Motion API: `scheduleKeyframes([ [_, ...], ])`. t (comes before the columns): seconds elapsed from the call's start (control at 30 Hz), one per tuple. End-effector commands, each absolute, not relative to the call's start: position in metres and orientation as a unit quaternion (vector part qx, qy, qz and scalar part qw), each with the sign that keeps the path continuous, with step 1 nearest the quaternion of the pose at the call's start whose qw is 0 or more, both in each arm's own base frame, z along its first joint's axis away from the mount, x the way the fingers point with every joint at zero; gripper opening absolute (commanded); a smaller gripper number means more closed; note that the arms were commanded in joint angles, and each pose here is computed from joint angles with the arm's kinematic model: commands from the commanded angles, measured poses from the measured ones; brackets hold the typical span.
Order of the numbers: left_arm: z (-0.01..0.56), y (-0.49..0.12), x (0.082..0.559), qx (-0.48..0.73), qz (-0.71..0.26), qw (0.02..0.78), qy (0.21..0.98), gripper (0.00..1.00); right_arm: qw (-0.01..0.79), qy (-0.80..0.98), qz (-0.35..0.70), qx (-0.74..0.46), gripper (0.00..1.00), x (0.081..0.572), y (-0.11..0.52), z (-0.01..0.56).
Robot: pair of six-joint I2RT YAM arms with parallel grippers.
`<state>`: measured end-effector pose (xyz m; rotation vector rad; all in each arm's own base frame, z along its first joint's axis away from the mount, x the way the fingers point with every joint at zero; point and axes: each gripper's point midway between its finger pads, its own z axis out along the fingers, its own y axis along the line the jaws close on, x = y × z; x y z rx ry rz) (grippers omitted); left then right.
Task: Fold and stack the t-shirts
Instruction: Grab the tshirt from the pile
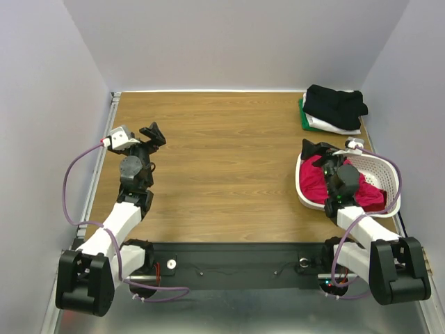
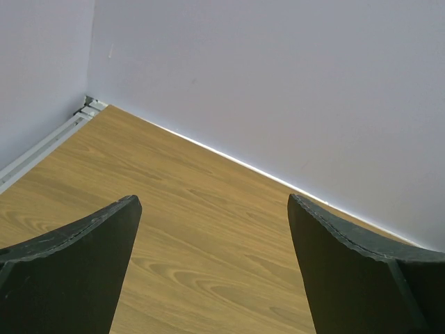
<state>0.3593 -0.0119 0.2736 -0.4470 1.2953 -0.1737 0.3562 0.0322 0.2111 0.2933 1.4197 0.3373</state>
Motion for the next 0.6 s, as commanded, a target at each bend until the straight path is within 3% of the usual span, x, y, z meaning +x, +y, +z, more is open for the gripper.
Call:
scheduleKeyframes([
  [0.0,0.29,-0.005,0.359,-0.212,-0.071,0.789,0.572,0.99,0.75,0.63,0.153,0.131,1.0,0.359,0.031,0.225],
  [0.37,0.292,-0.033,0.368,-0.14,-0.085,0.792,0.589,0.94,0.755,0.624,0.143,0.14,1.0,0.355,0.026,0.23],
  [0.57,0.298,-0.09,0.378,-0.056,-0.1,0.785,0.609,0.94,0.704,0.664,0.068,0.242,1.0,0.349,-0.011,0.225],
])
